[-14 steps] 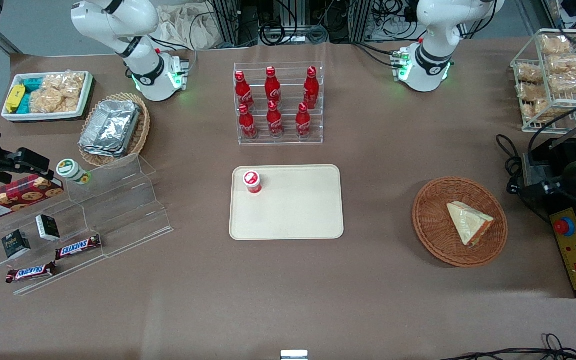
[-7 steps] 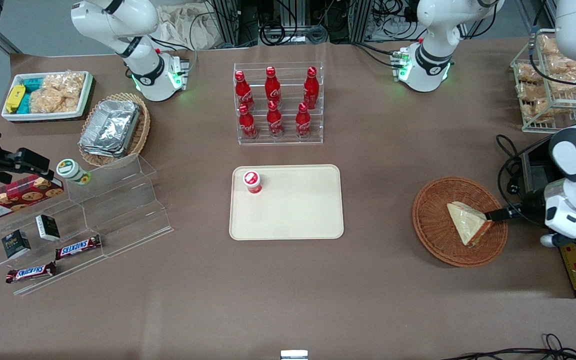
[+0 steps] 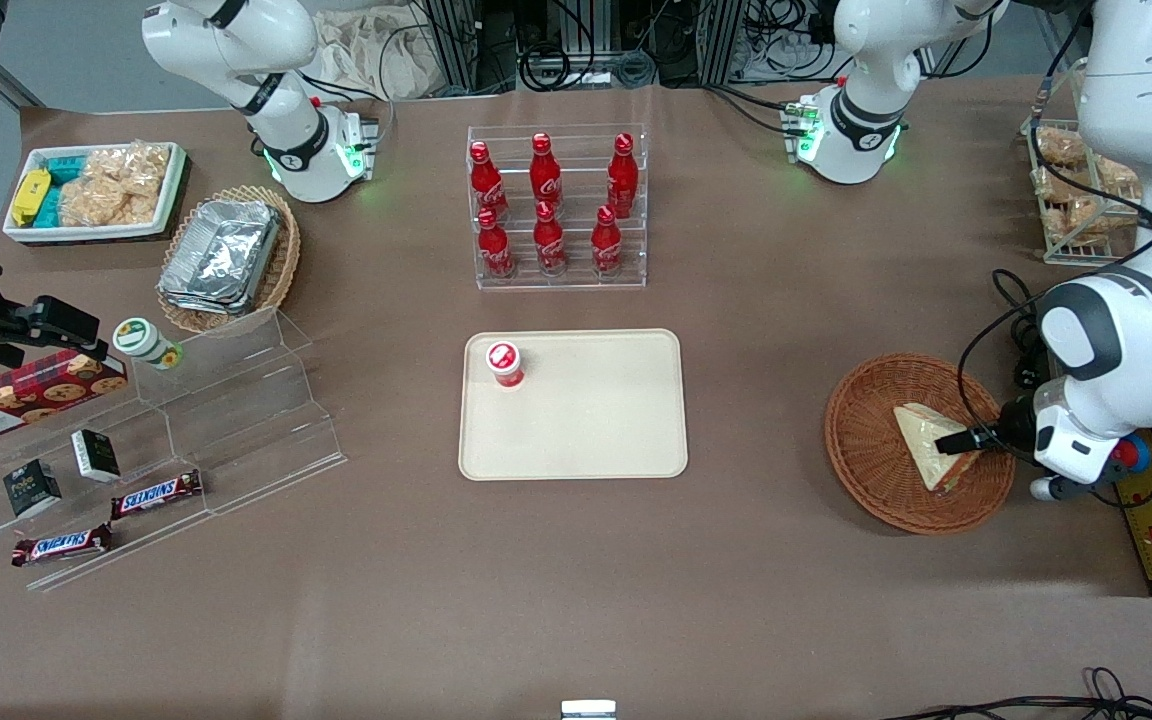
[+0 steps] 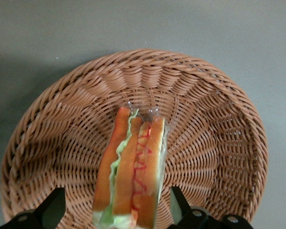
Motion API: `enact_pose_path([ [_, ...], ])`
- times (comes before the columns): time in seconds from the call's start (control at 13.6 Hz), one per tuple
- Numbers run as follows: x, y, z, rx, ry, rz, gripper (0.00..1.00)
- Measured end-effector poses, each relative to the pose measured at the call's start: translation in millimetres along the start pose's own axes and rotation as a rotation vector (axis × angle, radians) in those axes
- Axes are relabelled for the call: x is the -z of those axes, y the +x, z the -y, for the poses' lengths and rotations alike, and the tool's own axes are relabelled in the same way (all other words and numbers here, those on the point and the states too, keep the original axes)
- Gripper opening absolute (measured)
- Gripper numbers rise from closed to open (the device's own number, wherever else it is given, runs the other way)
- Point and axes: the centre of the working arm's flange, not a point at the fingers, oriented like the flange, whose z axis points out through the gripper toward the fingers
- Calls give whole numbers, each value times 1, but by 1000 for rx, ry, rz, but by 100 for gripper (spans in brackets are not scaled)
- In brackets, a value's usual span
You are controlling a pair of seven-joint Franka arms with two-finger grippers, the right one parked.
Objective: Place sandwich from basket to tray
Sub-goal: 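Close the left gripper on the wrapped sandwich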
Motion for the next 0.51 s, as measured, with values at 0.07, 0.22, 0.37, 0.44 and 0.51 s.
enact_pose_path([
  [0.07, -2, 0, 0, 7, -7, -2, 96],
  [0.22, -2, 1, -1, 20, -20, -4, 74],
  [0.37, -1, 1, -2, 20, -23, -8, 52],
  [0.44, 1, 2, -2, 20, -24, -12, 42],
  [0.51, 5, 3, -4, 18, -26, -20, 34],
])
